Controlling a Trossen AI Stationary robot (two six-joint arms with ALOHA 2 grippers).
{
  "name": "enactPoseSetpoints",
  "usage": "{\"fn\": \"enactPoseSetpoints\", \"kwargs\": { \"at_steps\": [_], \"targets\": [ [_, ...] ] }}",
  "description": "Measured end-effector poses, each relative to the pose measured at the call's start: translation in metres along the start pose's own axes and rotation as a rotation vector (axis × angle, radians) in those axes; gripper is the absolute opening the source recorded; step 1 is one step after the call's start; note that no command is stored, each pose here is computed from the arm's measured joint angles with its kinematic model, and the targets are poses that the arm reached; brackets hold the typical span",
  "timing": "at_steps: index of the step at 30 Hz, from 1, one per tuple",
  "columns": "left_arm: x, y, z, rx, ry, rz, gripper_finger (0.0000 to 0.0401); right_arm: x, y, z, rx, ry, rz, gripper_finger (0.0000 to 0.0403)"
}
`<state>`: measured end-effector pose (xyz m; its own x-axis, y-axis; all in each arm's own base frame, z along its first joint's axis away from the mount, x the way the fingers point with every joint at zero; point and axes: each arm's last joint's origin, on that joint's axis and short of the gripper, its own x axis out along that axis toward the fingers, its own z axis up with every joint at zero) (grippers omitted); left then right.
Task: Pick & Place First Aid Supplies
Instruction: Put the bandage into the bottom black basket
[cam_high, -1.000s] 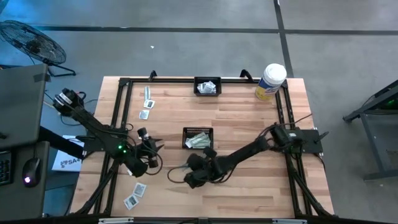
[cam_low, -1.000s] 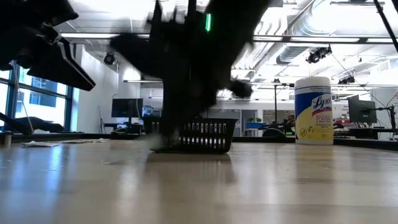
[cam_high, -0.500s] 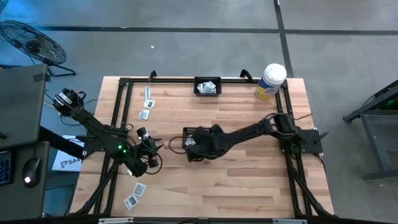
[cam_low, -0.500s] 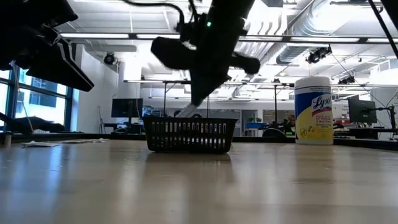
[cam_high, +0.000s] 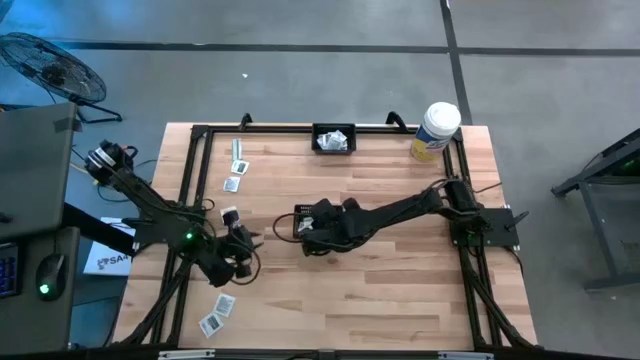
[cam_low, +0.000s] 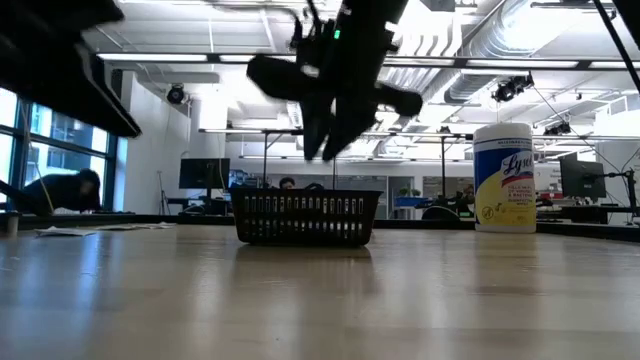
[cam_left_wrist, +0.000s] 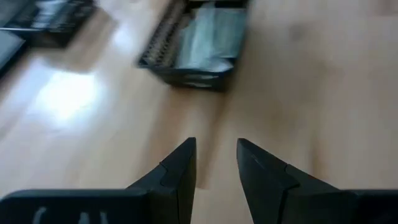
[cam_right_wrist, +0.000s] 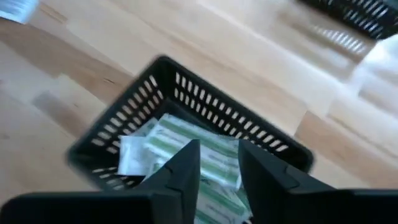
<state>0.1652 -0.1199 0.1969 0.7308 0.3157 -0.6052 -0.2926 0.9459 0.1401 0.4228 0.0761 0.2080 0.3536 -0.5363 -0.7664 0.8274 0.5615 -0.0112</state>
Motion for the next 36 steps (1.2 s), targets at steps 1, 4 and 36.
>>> {"fn": "enactPoseSetpoints", "kwargs": {
  "at_steps": [1, 4, 36],
  "targets": [
    [-0.006, -0.003, 0.003, -0.009, 0.007, -0.037, 0.0113, -0.008, -0.001, 0.002, -0.011, -0.009, 0.012, 0.0108],
    [-0.023, -0.013, 0.007, -0.009, 0.017, -0.156, 0.0113, -0.039, -0.002, 0.002, -0.050, -0.046, 0.062, 0.0120],
    [-0.012, -0.021, -0.093, 0.114, 0.646, -0.200, 0.0113, -0.112, 0.083, -0.136, -0.396, -0.264, 0.539, 0.0079]
  ]
}}
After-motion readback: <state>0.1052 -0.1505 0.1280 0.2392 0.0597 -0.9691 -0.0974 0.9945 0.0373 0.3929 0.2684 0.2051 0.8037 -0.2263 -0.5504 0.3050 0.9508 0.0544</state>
